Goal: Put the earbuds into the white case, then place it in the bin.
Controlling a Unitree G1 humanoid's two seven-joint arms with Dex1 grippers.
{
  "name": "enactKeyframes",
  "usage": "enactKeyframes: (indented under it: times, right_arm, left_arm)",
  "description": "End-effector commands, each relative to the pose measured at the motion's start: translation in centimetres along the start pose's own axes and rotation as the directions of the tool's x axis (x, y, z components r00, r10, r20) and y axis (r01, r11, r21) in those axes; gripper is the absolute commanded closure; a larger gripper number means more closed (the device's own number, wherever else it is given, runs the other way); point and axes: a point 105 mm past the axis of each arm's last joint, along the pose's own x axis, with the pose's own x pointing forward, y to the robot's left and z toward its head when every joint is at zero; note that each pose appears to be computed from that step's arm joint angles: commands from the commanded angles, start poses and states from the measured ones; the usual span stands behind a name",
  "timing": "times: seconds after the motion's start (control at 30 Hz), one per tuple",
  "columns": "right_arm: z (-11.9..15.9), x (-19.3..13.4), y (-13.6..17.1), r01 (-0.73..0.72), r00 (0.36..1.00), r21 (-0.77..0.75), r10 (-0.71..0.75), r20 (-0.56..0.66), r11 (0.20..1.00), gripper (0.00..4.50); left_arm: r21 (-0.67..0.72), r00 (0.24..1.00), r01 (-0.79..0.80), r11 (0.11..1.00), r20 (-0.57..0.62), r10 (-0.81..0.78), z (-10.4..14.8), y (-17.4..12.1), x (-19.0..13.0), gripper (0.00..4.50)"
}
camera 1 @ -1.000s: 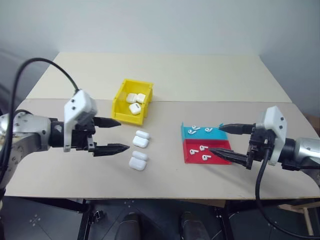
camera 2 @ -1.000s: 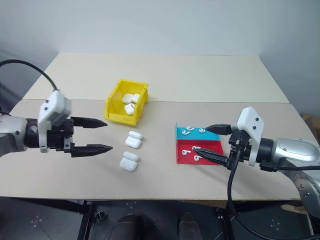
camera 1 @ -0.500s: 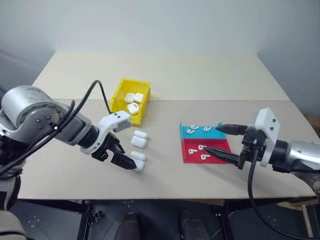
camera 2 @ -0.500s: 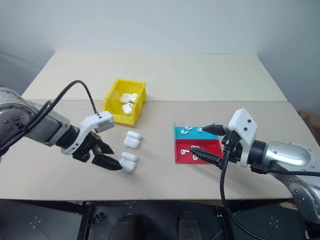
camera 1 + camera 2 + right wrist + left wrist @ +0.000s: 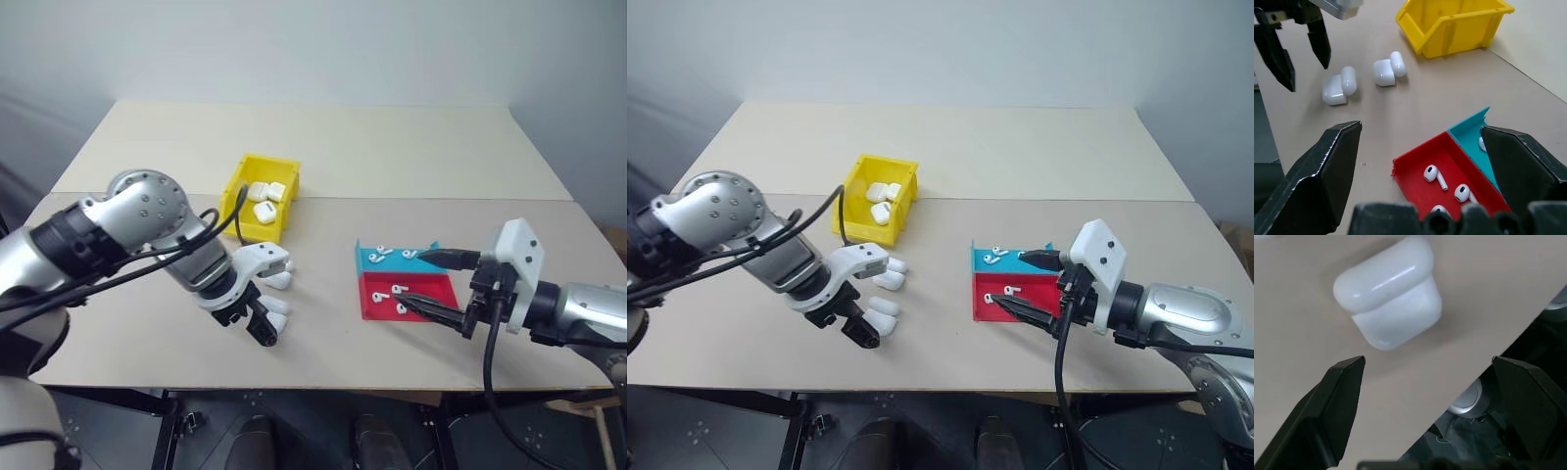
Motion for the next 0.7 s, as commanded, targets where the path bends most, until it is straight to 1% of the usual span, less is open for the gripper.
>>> enactKeyframes:
  times: [0.03, 0.13, 0.47, 0.7]
  right_arm:
    - [1.1, -0.4, 0.2, 0.008, 0.999, -0.032, -0.007, 0.039, 0.999, 0.03]
    - [1.1, -0.4, 0.1, 0.015, 0.999, -0.027, -0.014, 0.043, 1.000, 0.03]
    - [1.0, -0.5, 0.5, 0.022, 0.999, -0.021, -0.021, 0.043, 1.000, 0.03]
    - [1.0, -0.2, 0.5, 0.021, 0.998, -0.021, -0.020, 0.054, 1.000, 0.03]
  left_arm:
    - [0.005, 0.998, -0.036, 0.999, 0.044, 0.035, 1.4, 0.0, -0.4, 0.00]
    - [0.009, 0.994, -0.092, 0.996, 0.060, 0.091, 1.7, 0.3, 0.1, 0.00]
    - [0.016, 0.995, -0.099, 0.995, 0.029, 0.099, 2.0, 0.1, 1.1, 0.00]
    - [-0.015, 0.992, -0.122, 0.992, 0.023, 0.122, 1.7, 0.6, 1.9, 0.00]
